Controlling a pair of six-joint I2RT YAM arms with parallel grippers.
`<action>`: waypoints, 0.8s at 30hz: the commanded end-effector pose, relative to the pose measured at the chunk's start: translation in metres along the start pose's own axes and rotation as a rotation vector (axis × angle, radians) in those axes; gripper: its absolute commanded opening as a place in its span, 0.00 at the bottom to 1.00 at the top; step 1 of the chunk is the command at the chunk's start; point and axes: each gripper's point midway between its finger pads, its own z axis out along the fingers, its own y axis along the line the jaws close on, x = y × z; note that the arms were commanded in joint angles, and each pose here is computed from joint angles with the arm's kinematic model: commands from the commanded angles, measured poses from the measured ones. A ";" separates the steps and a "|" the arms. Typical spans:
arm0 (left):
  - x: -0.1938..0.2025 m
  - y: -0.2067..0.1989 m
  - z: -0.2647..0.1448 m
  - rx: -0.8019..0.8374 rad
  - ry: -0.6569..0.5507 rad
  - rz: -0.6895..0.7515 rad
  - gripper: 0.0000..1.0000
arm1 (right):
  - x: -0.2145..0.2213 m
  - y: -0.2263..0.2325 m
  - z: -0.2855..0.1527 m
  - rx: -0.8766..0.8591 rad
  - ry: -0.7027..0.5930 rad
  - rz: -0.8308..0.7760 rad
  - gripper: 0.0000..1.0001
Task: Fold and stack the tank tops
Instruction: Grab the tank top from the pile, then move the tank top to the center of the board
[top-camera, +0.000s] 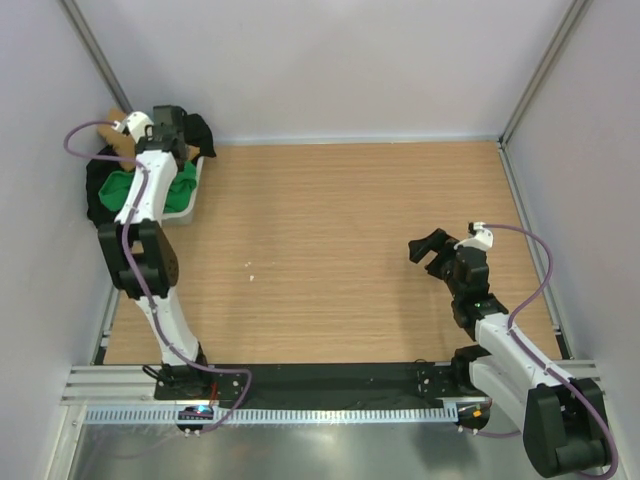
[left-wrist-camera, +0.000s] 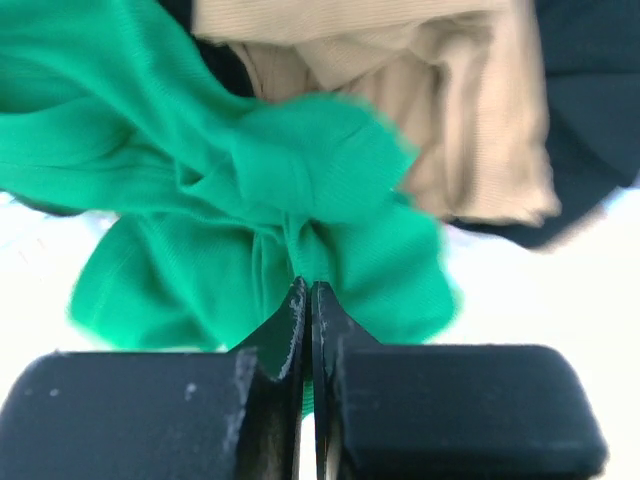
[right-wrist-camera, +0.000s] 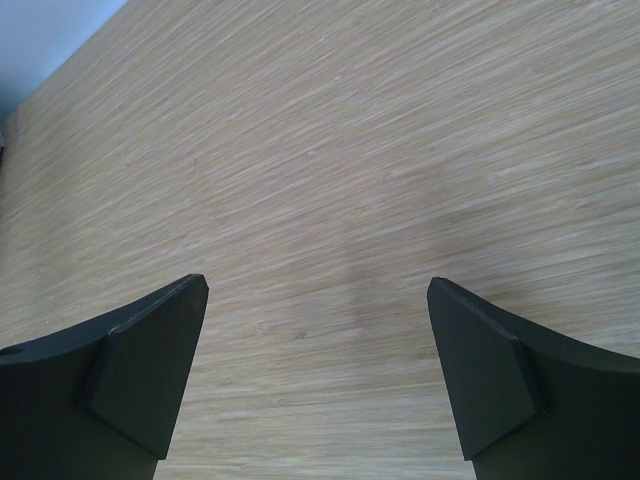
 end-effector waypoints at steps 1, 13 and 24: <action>-0.090 -0.012 -0.099 0.173 -0.274 -0.192 0.00 | -0.011 0.011 0.002 -0.042 -0.036 -0.005 0.99; -0.156 -0.006 -0.473 1.120 -0.499 -0.495 0.00 | -0.013 0.012 0.001 -0.049 -0.043 -0.019 0.98; -0.086 -0.079 -0.510 1.228 -0.338 -0.333 0.00 | -0.018 0.011 -0.004 -0.043 -0.072 -0.022 0.98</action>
